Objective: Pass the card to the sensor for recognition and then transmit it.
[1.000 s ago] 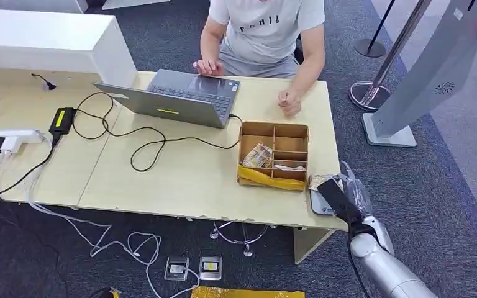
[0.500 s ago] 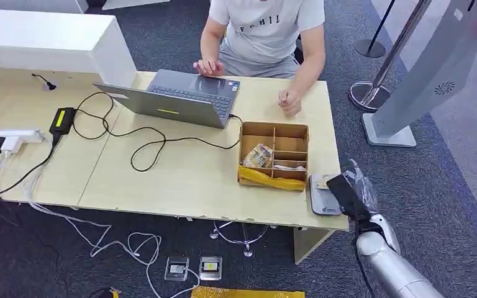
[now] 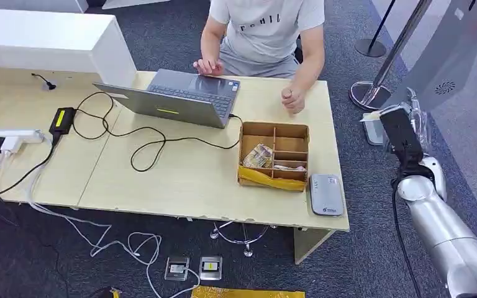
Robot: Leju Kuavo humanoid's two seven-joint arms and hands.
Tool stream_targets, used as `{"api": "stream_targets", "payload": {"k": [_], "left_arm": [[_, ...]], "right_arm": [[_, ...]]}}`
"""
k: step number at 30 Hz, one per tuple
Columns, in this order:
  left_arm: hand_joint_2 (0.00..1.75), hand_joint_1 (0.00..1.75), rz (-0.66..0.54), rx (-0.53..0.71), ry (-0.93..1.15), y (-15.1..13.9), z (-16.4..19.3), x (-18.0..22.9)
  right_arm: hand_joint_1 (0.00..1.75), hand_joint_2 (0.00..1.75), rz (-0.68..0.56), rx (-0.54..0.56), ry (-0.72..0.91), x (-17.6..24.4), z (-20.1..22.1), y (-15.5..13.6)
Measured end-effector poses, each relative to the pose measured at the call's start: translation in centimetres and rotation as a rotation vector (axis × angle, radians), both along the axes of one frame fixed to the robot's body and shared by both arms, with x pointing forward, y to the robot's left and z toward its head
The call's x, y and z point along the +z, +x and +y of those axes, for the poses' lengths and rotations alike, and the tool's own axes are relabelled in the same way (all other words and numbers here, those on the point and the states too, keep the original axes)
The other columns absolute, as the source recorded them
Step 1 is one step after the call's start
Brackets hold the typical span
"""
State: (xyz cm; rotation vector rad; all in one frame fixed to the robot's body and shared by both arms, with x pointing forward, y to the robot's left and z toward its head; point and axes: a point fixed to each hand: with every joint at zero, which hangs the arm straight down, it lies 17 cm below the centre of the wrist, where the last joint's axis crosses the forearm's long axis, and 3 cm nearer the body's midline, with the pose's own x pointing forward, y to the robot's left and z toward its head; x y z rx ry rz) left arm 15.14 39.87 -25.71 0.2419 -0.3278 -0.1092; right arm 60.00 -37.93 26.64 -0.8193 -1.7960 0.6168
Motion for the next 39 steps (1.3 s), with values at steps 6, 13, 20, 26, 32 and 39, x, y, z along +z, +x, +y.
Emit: {"api": "stream_targets", "payload": {"k": [6, 13, 20, 26, 32, 39], "left_arm": [[0.00, 0.00, 0.003, -0.012, -0.008, -0.1, -0.4, -0.1], [0.00, 0.00, -0.016, -0.030, -0.014, 0.4, -1.1, 0.0], [0.00, 0.00, -0.013, -0.055, -0.013, 0.3, -1.4, -0.1], [0.00, 0.00, -0.009, -0.075, -0.011, 0.2, -1.5, -0.1], [0.00, 0.00, -0.003, -0.090, -0.014, 0.0, -1.7, -0.2], [0.00, 0.00, -0.001, -0.098, -0.015, 0.0, -1.8, -0.2]], "right_arm": [[1.75, 1.75, -0.088, 0.074, -0.034, 4.5, 2.6, 0.9], [1.75, 1.75, -0.122, 0.169, -0.045, 5.9, 8.6, 1.9], [1.75, 1.75, -0.098, 0.220, -0.033, 4.5, 12.7, 2.1], [1.75, 1.75, -0.061, 0.230, -0.019, 3.0, 14.7, 2.3], [1.75, 1.75, -0.017, 0.218, -0.026, 1.1, 14.7, 2.2], [1.75, 1.75, -0.004, 0.217, -0.026, 0.3, 14.6, 2.1]]}}
